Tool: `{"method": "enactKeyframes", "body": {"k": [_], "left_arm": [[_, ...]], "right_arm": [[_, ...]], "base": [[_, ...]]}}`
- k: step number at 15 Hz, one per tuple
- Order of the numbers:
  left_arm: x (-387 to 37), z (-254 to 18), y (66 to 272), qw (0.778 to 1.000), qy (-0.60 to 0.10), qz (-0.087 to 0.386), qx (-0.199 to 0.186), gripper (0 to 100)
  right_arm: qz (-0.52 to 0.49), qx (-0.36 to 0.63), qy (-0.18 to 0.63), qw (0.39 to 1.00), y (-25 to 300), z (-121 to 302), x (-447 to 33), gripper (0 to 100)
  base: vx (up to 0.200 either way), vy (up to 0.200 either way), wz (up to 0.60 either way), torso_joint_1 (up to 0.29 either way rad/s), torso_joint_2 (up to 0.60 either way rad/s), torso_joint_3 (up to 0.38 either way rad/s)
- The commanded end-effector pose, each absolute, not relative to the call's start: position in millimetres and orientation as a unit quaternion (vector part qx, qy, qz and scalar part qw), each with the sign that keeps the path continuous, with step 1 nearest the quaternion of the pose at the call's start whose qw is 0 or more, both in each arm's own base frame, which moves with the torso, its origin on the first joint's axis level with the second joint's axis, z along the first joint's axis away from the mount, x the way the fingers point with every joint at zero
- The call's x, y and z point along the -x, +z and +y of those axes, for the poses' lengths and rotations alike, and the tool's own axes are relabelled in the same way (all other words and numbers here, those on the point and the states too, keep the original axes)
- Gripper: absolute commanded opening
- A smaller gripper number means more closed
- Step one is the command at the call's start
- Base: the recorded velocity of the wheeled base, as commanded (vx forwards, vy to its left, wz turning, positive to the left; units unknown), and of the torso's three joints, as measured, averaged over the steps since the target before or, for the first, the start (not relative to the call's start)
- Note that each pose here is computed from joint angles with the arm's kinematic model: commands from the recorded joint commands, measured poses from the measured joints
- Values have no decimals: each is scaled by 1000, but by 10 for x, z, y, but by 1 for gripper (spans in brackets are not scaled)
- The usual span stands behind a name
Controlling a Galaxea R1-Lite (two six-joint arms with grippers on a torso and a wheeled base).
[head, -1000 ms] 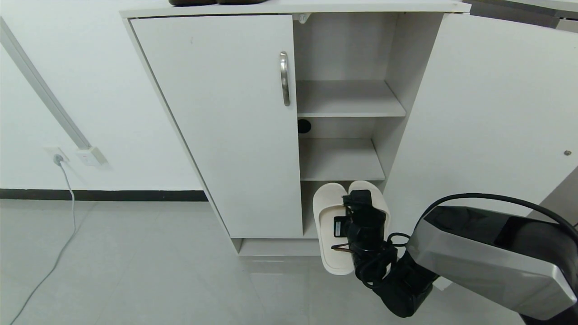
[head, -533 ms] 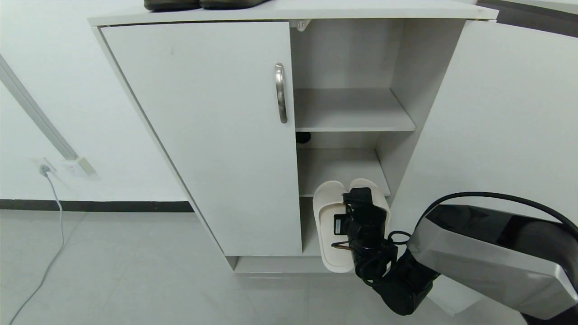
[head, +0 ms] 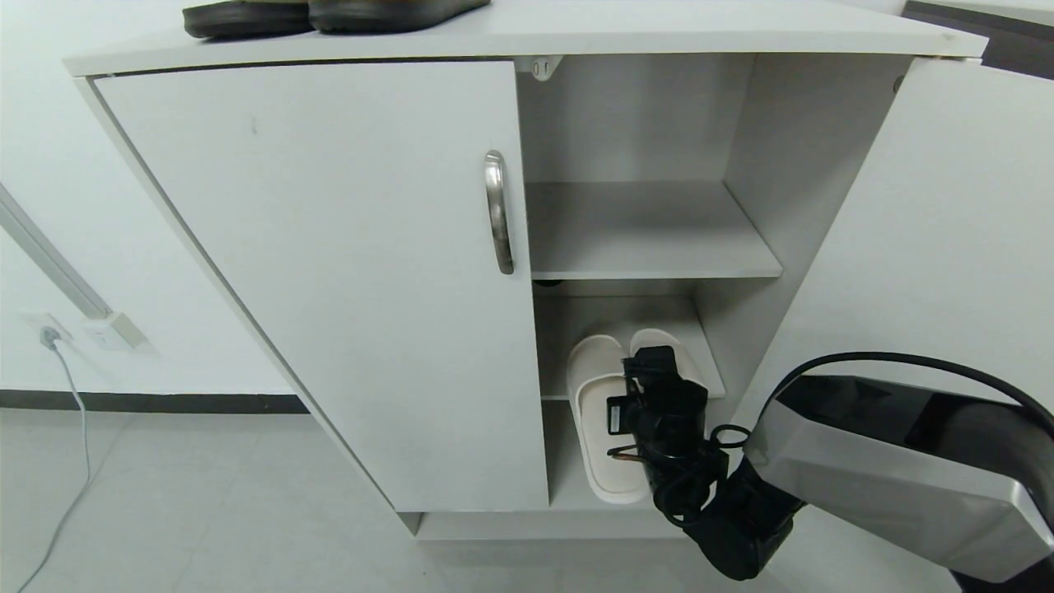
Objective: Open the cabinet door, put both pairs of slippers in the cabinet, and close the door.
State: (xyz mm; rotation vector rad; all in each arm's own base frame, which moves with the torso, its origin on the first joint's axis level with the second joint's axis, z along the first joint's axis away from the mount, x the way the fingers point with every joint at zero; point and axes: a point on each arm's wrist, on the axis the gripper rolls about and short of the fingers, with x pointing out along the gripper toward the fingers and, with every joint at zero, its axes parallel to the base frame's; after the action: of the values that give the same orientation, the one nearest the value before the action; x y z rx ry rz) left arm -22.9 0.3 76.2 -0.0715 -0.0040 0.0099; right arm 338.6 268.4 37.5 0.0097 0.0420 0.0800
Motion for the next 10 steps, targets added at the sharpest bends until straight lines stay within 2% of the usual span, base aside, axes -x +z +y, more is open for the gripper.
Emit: {"method": "enactKeyframes", "body": {"k": [1, 10], "left_arm": [[229, 3, 765, 999, 5, -2, 36, 0], [228, 3, 761, 999, 7, -1, 35, 0]], "right_arm": [[14, -3, 46, 999, 408, 2702, -3421, 0], [19, 1, 23, 1000, 470, 2761, -4043, 0]], "base": [[0, 0, 0, 0, 0, 0], [0, 0, 0, 0, 0, 0]]}}
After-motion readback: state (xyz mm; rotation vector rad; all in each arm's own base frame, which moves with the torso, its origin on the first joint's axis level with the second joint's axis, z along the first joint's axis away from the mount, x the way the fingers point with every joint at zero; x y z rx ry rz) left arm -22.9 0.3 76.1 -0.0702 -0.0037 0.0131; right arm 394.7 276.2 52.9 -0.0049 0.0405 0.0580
